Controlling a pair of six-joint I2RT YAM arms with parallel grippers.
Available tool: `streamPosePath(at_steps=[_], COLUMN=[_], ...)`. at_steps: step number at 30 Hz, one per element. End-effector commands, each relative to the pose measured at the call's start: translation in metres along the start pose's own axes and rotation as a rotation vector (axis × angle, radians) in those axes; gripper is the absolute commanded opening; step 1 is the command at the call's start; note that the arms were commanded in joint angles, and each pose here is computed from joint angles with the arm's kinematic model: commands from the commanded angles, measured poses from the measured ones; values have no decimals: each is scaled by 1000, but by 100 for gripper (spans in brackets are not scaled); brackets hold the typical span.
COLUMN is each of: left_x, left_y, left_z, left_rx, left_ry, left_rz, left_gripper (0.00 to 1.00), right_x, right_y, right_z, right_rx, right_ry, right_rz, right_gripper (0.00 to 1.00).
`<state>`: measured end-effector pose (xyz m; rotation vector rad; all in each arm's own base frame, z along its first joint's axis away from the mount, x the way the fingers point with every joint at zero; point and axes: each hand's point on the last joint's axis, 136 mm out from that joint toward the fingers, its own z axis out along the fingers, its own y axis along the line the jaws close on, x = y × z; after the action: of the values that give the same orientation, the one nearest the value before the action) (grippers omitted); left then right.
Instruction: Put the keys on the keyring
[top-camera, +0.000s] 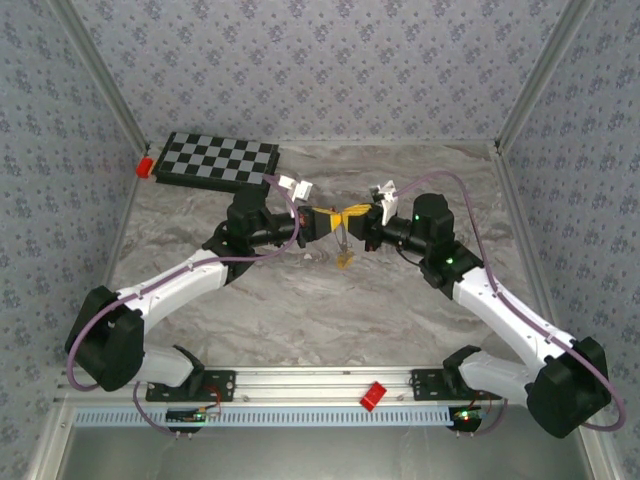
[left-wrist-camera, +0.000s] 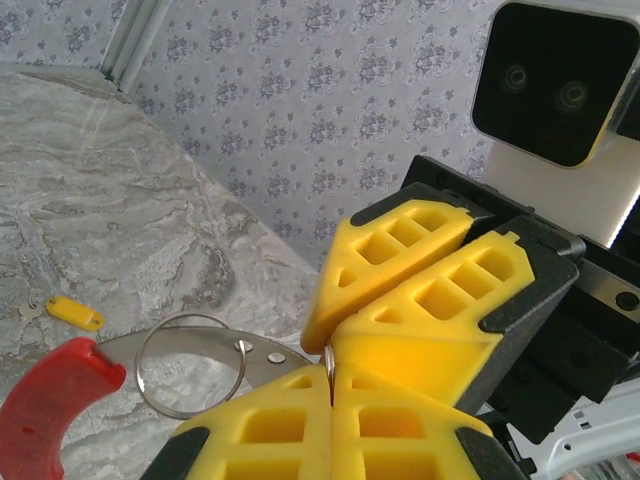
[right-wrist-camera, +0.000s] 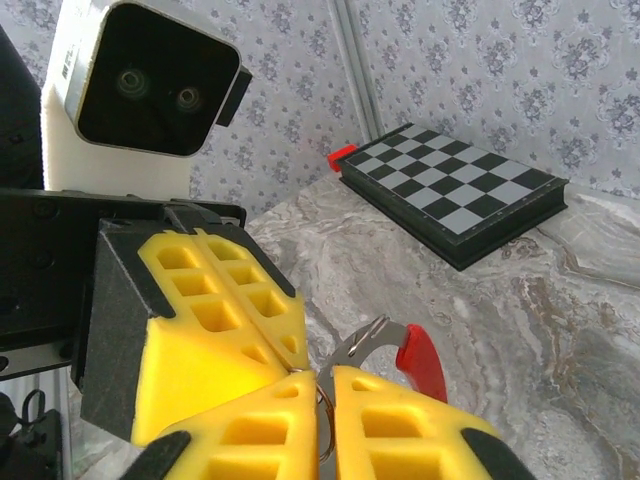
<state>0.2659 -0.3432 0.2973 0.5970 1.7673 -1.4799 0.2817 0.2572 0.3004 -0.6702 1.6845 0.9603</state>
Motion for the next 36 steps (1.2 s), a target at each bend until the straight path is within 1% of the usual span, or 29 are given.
streamPosePath(at_steps=[1,6,13,15,16,19,22,26,27,30,36], left_x=[-27,-27,-26,-26,-27,-27,-26,-27,-27,-27,-27], left_y=[-39,-39,-39,-39,-39,-39,-39,-39,-39,-39,-39], left_z=[-5,-5,-6,-6,-6,-6,-6,-6,-6,-6,-6], left_rx=[96,98,96,96,96,96,98,97,96,97,94], left_ry=[-64,-63,-63,-63,-64,-63,-62,-64,-65,-64,-64], left_rz=[105,105,104,104,105,104,104,105,104,103,101], left_gripper=[0,0,0,0,0,0,0,0,0,0,0], right_x=[-3,-4,-12,-10,-9,-7,-5,-2,-2,1,-2], right_y=[14,11,6,5,5,4,5,8,9,9,5], right_z=[2,0,-7,-6,-6,-6,-4,0,1,2,-2], right_rx=[-91,-95,-115,-106,-103,-98,-106,-120,-121,-122,-109], right_ry=[-2,-12,-60,-57,-55,-54,-47,-32,-32,-20,-33], right_rz=[38,58,97,99,98,94,95,92,92,96,100], right_gripper=[0,0,0,17,22,23,21,15,12,1,0])
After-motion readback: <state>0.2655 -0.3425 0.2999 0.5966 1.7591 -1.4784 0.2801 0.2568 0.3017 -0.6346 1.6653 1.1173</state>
